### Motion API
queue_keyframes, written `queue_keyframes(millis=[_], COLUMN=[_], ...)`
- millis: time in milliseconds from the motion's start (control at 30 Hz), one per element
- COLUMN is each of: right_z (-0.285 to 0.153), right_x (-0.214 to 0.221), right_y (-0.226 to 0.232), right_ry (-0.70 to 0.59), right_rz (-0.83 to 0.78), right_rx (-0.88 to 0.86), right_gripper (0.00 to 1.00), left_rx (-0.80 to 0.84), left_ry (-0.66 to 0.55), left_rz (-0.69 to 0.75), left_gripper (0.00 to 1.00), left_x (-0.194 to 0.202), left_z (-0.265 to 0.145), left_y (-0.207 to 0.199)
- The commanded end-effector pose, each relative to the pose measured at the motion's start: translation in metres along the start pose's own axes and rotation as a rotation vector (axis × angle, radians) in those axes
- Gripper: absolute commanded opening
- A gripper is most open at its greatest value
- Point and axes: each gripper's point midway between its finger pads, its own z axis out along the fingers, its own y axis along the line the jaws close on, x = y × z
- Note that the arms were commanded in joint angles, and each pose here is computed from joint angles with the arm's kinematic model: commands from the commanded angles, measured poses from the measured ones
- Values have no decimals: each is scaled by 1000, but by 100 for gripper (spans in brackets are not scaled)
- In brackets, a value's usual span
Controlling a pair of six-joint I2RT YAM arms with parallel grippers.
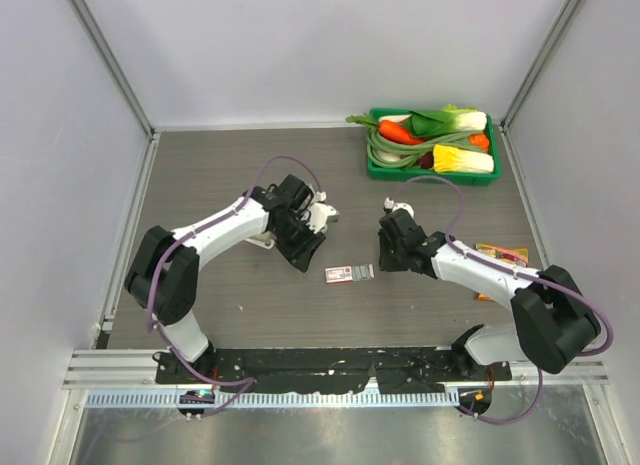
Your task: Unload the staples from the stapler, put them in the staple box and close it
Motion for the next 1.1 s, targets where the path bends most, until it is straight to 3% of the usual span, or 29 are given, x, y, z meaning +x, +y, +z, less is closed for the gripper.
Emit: queue_keyframes(millis=[0, 433, 1067], right_z=[1, 13, 11], right_x=[-1, 9, 15], right_y=[24, 27, 19], right_ry=[-7, 18, 7], right_rz=[64, 134, 198], right_rx=[-140, -216, -282], right_gripper=[26, 25, 24], left_rx=[-44, -58, -50], left_ry=[-2, 34, 38], left_rz=[58, 66, 78], left_gripper=[44, 41, 39], left_x=[-3, -9, -16], left_z=[20, 57, 67], left_y=[11, 8, 1])
